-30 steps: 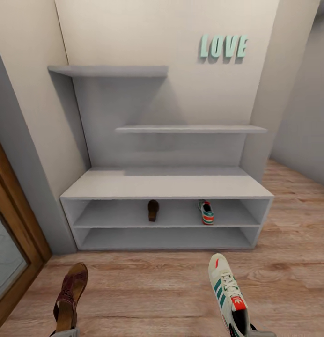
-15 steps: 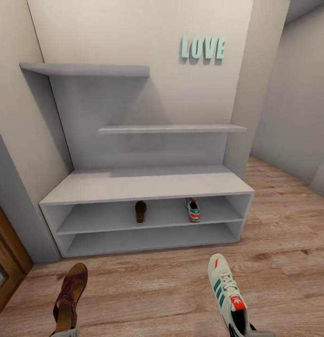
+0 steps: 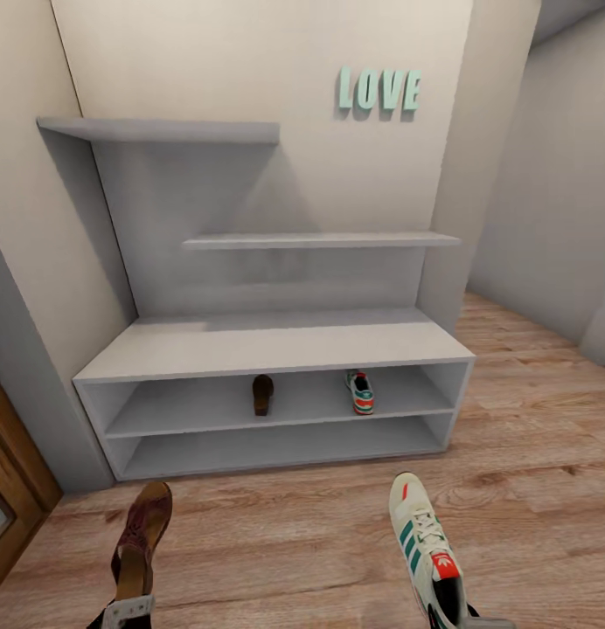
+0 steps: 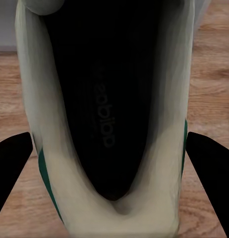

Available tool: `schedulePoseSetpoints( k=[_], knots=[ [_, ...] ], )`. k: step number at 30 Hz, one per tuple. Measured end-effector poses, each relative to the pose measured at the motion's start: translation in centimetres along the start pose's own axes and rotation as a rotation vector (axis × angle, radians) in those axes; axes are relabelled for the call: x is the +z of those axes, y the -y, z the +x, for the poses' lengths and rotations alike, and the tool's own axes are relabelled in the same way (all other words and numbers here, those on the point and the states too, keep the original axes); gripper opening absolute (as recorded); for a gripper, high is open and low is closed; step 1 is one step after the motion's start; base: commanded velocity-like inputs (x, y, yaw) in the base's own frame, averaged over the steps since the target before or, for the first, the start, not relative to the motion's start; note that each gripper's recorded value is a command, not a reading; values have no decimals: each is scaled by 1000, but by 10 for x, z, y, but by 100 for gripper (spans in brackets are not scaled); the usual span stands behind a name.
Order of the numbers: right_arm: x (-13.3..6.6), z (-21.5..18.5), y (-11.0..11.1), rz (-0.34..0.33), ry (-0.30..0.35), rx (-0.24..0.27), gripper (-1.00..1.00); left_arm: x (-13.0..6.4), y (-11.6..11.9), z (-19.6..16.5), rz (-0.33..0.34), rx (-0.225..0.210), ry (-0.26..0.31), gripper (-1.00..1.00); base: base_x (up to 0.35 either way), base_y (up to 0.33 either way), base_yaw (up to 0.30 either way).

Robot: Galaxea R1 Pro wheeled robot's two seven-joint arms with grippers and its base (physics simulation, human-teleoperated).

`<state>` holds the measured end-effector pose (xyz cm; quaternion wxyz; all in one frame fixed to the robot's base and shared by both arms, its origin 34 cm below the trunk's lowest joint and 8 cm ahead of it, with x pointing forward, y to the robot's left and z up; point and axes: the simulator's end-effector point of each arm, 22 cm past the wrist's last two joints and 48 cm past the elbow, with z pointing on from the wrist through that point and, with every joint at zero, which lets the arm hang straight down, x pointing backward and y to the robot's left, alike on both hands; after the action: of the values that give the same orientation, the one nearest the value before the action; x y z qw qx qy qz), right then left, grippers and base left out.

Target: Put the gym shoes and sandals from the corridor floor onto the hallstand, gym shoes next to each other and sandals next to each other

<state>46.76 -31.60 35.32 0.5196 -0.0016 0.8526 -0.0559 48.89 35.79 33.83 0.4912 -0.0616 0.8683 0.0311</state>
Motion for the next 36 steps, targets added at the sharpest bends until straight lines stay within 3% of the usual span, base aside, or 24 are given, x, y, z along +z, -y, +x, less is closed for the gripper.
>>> schedulePoseSetpoints(
  k=[3, 4, 5, 6, 8, 15, 21, 27, 36],
  knots=[
    [0, 0, 1, 2, 0, 1, -100, 19, 7, -12, 9, -16, -49, -100, 0, 0, 0],
    [0, 0, 4, 6, 0, -1, -100, 36, 15, -10, 17, -47, -174, -100, 0, 0, 0],
    [0, 0, 6, 7, 0, -3, -100, 62, 26, -56, 36, -48, -148, -100, 0, 0, 0],
    [0, -1, 6, 7, 1, -4, -100, 71, 26, -85, 35, -59, -109, -100, 0, 0, 0],
    [0, -1, 7, 7, 2, -5, -100, 81, 35, -90, 50, -69, -177, -100, 0, 0, 0],
    [1, -3, 7, 5, 7, -7, -100, 102, 67, -139, 96, -49, -235, -100, 0, 0, 0],
    [2, -4, 7, 6, 10, -6, -100, 112, 60, -168, 8, -22, -296, -100, 0, 0, 0],
    [2, -4, 8, 9, 8, -6, -100, 115, 47, -193, -56, -11, -267, -100, 0, 0, 0],
    [1, -2, 8, 10, 4, -6, -100, 118, 45, -223, -60, -10, -206, -100, 0, 0, 0]
  ],
)
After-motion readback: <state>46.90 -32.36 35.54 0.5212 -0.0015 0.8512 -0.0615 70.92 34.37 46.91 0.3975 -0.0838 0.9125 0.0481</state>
